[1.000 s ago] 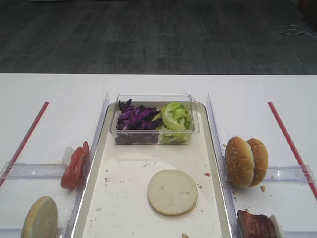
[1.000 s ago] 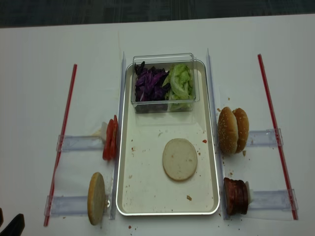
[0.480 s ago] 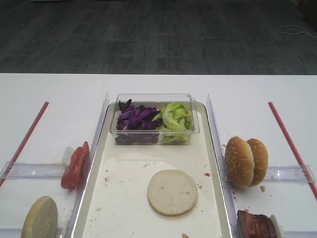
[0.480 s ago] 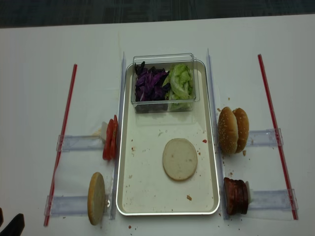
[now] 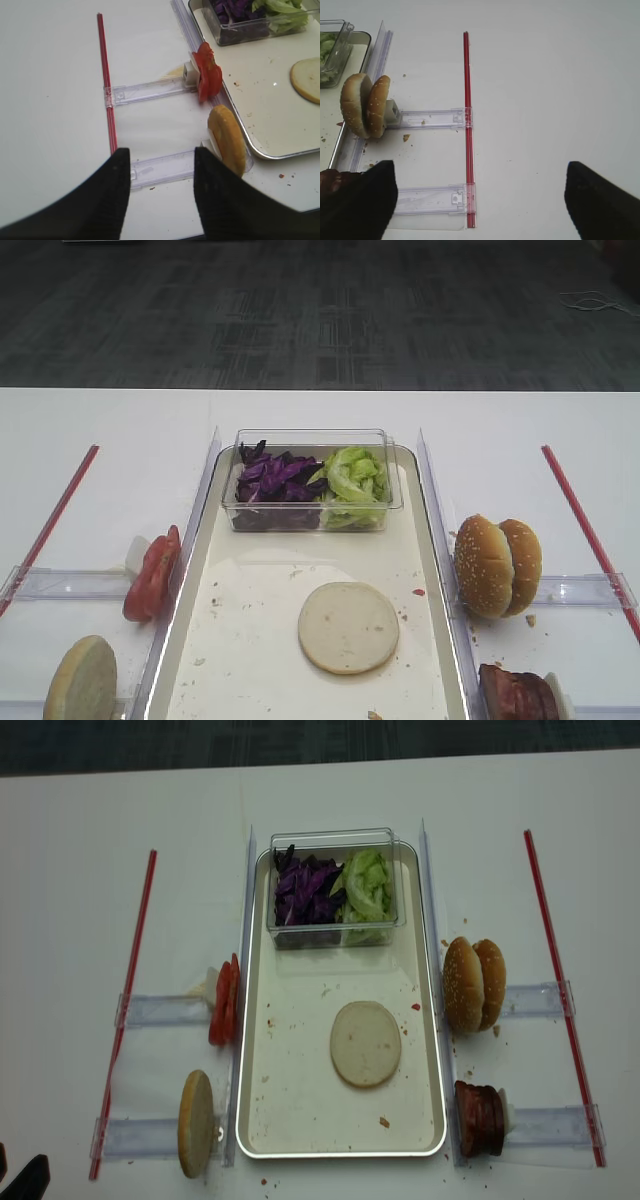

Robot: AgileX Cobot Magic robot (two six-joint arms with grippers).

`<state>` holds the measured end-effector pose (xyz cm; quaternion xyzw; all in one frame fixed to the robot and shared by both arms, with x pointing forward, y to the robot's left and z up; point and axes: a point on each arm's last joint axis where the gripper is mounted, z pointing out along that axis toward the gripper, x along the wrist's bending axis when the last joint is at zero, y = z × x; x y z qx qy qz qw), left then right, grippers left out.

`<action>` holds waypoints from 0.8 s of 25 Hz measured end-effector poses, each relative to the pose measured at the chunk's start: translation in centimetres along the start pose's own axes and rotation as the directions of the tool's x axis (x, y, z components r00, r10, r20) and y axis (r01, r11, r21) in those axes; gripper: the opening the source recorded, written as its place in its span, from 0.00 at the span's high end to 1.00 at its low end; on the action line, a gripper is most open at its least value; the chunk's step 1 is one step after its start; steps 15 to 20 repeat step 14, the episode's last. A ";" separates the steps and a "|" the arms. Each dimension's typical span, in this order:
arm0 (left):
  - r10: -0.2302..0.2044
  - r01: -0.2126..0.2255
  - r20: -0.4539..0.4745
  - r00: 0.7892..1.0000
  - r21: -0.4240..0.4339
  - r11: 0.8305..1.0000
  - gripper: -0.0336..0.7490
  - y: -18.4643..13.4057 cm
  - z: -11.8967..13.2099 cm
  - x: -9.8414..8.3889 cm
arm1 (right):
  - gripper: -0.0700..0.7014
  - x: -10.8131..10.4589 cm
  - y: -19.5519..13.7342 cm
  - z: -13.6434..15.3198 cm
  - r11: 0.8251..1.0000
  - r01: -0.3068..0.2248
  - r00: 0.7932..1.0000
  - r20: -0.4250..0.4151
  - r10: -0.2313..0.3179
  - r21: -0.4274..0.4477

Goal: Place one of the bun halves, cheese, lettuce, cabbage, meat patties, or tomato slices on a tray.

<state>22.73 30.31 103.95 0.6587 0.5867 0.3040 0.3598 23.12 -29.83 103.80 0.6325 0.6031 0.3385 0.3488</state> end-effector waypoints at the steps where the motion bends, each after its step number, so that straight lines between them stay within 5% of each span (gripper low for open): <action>1: 0.000 0.000 0.000 1.000 0.000 1.000 0.56 0.0 0.0 0.0 | 0.00 0.0 0.0 0.0 1.000 0.000 1.000 0.000 0.000 0.000; 20: -0.012 0.012 -0.018 1.000 -0.001 1.000 0.56 0.0 0.0 0.0 | 0.00 0.0 0.0 0.0 1.000 0.000 1.000 0.000 0.000 0.000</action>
